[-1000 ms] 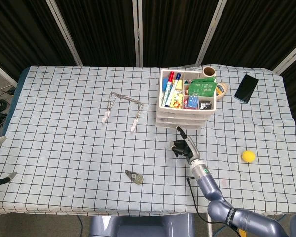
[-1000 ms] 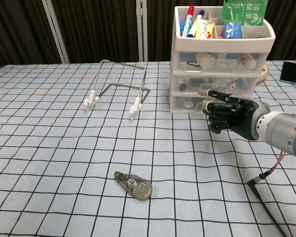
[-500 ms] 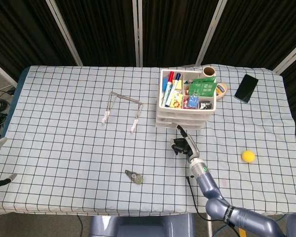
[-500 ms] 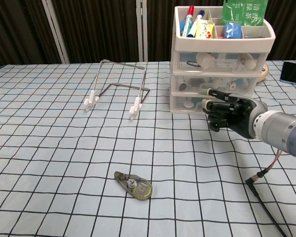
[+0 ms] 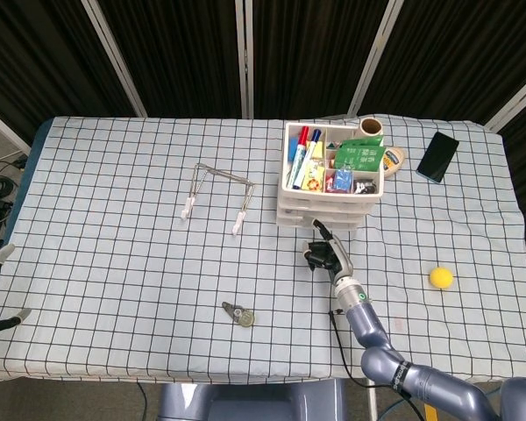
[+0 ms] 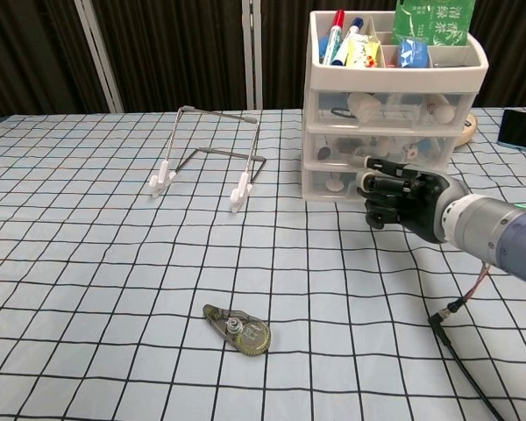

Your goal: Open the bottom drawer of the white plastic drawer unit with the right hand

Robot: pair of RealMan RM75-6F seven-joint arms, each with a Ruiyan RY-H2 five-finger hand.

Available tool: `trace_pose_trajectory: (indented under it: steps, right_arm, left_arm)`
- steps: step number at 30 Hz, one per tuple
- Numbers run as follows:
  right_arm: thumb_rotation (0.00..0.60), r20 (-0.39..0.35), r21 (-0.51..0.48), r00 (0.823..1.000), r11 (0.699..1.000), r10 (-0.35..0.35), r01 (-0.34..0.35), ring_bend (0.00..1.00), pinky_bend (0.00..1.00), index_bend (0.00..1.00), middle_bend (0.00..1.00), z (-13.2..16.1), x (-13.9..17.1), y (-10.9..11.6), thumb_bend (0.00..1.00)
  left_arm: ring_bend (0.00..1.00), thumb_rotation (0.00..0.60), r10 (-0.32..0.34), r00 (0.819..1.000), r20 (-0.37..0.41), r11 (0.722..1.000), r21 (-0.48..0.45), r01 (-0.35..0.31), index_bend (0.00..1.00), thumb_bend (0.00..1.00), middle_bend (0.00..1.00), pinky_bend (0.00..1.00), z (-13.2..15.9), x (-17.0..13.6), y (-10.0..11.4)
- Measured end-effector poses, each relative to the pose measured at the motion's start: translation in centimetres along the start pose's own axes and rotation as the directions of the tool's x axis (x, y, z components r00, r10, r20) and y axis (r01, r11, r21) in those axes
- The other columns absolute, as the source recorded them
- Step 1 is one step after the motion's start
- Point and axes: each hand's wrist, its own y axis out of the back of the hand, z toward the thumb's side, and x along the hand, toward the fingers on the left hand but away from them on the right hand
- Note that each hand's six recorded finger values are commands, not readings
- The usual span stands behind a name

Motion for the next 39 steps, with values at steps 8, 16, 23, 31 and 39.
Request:
trace_pose_trajectory:
  steps: [8,16,23,31,39]
  right_arm:
    - [0.6,-0.017,-0.04,1.0,0.999,0.0,0.0,0.94,0.81,0.12,0.9,-0.1,-0.15,-0.26,0.51]
    - [0.6,-0.006,-0.055,1.0,0.998,-0.007,0.007,0.94,0.81,0.12,0.9,-0.3,-0.55,-0.09,0.51]
    - [0.6,-0.017,-0.053,0.999,0.998,-0.041,0.04,0.94,0.81,0.12,0.9,-0.3,-0.3,0.25,0.51]
    - [0.6,-0.013,-0.066,0.999,0.997,-0.042,0.041,0.94,0.81,0.12,0.9,-0.1,0.09,0.22,0.51]
    - [0.6,-0.008,-0.066,0.999,0.997,-0.042,0.041,0.94,0.81,0.12,0.9,-0.09,-0.22,0.08,0.51]
  left_arm:
    - [0.0,0.6,-0.006,1.0,-0.002,1.0,0.001,0.006,0.0,0.08,0.0,0.0,-0.03,0.04,-0.08]
    - [0.0,0.6,-0.014,1.0,-0.005,1.0,0.001,0.014,0.0,0.08,0.0,0.0,-0.1,0.06,-0.19]
    - [0.0,0.6,-0.022,1.0,-0.003,1.0,0.001,0.022,0.0,0.08,0.0,0.0,-0.02,0.09,-0.29]
    - [0.0,0.6,-0.013,1.0,0.007,1.0,-0.003,0.013,0.0,0.08,0.0,0.0,0.28,-0.28,-0.01]
    - [0.0,0.6,-0.009,1.0,0.007,1.0,-0.008,0.009,0.0,0.08,0.0,0.0,0.16,-0.36,0.13]
